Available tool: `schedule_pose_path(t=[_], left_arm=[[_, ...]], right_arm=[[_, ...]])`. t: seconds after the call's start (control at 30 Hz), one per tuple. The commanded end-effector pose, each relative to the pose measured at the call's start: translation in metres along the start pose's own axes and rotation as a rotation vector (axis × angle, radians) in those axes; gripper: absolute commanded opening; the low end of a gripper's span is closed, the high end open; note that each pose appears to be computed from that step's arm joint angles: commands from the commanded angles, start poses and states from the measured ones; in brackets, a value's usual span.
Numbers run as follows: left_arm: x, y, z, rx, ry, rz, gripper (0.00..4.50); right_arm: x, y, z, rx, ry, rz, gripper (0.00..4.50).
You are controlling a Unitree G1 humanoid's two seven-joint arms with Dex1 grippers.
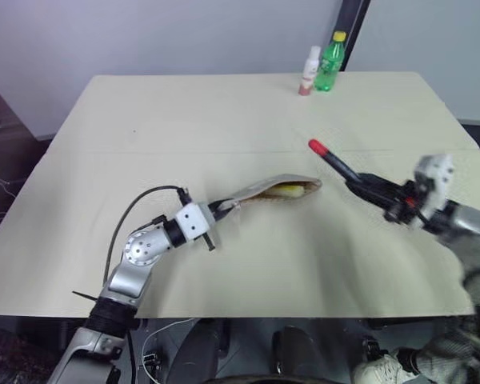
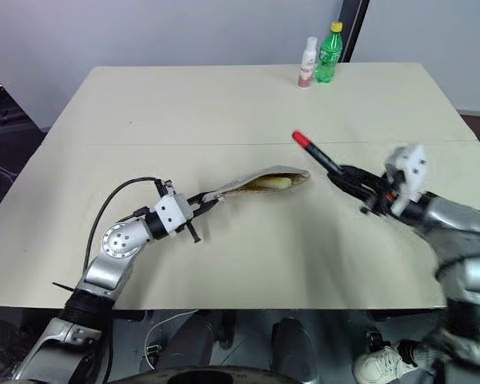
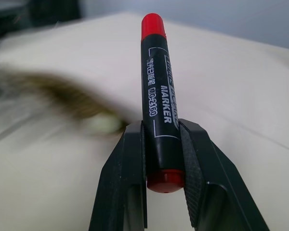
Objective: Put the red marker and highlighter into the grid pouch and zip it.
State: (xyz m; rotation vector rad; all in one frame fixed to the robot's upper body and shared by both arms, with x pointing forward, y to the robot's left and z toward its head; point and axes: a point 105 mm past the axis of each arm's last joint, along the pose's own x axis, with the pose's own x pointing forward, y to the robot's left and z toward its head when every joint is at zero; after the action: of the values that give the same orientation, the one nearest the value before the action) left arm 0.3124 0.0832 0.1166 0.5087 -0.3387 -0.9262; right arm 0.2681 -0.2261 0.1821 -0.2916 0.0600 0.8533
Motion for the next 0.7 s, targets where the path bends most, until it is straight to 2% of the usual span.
schedule_pose_path(t=[0.03,0.17,0.3,0.47,0.7], left_arm=[[0.005,0.003,0.007,0.029,-0.04,-0.006,0.0],[0.011,0.002,0.008,0.031,-0.054,-0.024,0.0],[0.012,0.001,0.008,0.042,-0.058,-0.044,0.0],[0.012,0.0,0.008,0.053,-0.058,-0.052,0.0],[0.012,0.0,0.01,0.057,-0.063,-0.042,0.0]], right_arm=[[-0.01,0.021,-0.005,-0.1,0.125,0.1,0.41],[-0.006,0.019,-0.012,-0.135,0.131,0.052,0.41],[0.008,0.017,-0.005,-0.158,0.085,0.034,0.41],[0.019,0.023,-0.013,-0.246,0.151,0.098,0.41],[0.027,0.017,-0.016,-0.381,0.216,0.126,0.41]])
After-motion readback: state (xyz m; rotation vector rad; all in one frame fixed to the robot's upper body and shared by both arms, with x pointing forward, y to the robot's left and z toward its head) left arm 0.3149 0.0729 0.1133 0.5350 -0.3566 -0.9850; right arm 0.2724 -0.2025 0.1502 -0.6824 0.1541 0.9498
